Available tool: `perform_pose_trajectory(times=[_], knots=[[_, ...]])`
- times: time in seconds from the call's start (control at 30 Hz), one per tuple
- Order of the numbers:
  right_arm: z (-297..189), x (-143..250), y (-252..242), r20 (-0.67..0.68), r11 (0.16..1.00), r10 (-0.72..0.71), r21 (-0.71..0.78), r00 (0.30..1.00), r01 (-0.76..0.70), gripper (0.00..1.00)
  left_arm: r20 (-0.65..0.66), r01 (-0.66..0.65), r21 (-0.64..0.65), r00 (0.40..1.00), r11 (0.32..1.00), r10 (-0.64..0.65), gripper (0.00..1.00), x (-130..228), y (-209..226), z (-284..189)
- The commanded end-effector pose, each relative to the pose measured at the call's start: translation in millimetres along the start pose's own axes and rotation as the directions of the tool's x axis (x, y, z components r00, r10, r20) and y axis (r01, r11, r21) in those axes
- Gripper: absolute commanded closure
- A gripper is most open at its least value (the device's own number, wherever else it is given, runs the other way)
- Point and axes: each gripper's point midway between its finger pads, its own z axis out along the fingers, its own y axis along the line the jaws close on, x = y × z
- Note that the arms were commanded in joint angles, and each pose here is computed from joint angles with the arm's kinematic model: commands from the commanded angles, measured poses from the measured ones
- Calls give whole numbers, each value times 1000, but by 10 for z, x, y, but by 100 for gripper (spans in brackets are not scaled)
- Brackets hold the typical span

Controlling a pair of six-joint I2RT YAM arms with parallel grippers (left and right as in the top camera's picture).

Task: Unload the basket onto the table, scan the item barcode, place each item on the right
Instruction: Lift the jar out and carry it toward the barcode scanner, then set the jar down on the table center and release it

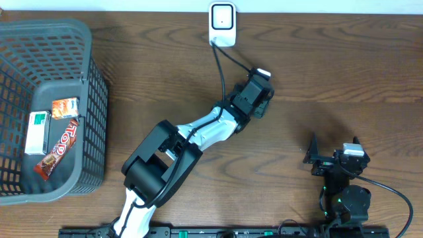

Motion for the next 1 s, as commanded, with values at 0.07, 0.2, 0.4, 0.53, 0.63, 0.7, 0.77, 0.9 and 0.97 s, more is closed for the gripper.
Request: perform_pose_trajectory(times=[0.07, 0.2, 0.4, 0.53, 0.63, 0.7, 0.77, 0.9, 0.97], knots=[[4, 23, -29, -4, 1000, -11, 12, 1000, 11, 1, -67, 79, -34, 994, 996, -81, 37, 525, 151, 68], [4, 23, -29, -4, 1000, -11, 12, 1000, 11, 1, -94, 77, -33, 992, 996, -80, 32, 674, 120, 55], [4, 23, -28, -4, 1000, -11, 12, 1000, 11, 1, -97, 34, 11, 995, 999, -33, 25, 731, -178, -24], [4, 23, -29, -4, 1000, -11, 12, 1000, 11, 1, -81, 1, 8, 997, 1000, -1, 15, 693, -326, -155], [4, 21, -28, -3, 1000, -10, 12, 1000, 10, 1, -83, -24, -39, 996, 999, 20, 9, 676, -296, -269], [4, 21, -29, -3, 1000, -11, 12, 1000, 11, 1, -87, -38, -71, 996, 997, 31, 8, 636, -253, -387], [4, 21, -28, -3, 1000, -11, 12, 1000, 11, 1, -88, -43, -75, 995, 996, 37, 8, 576, -238, -501], [4, 21, -29, -3, 1000, -11, 12, 1000, 11, 1, -33, -48, -57, 998, 997, 46, 8, 245, -237, -886], [4, 21, -28, -3, 1000, -11, 12, 1000, 11, 1, 9, -33, -42, 999, 999, 33, 8, 68, -244, -1084]])
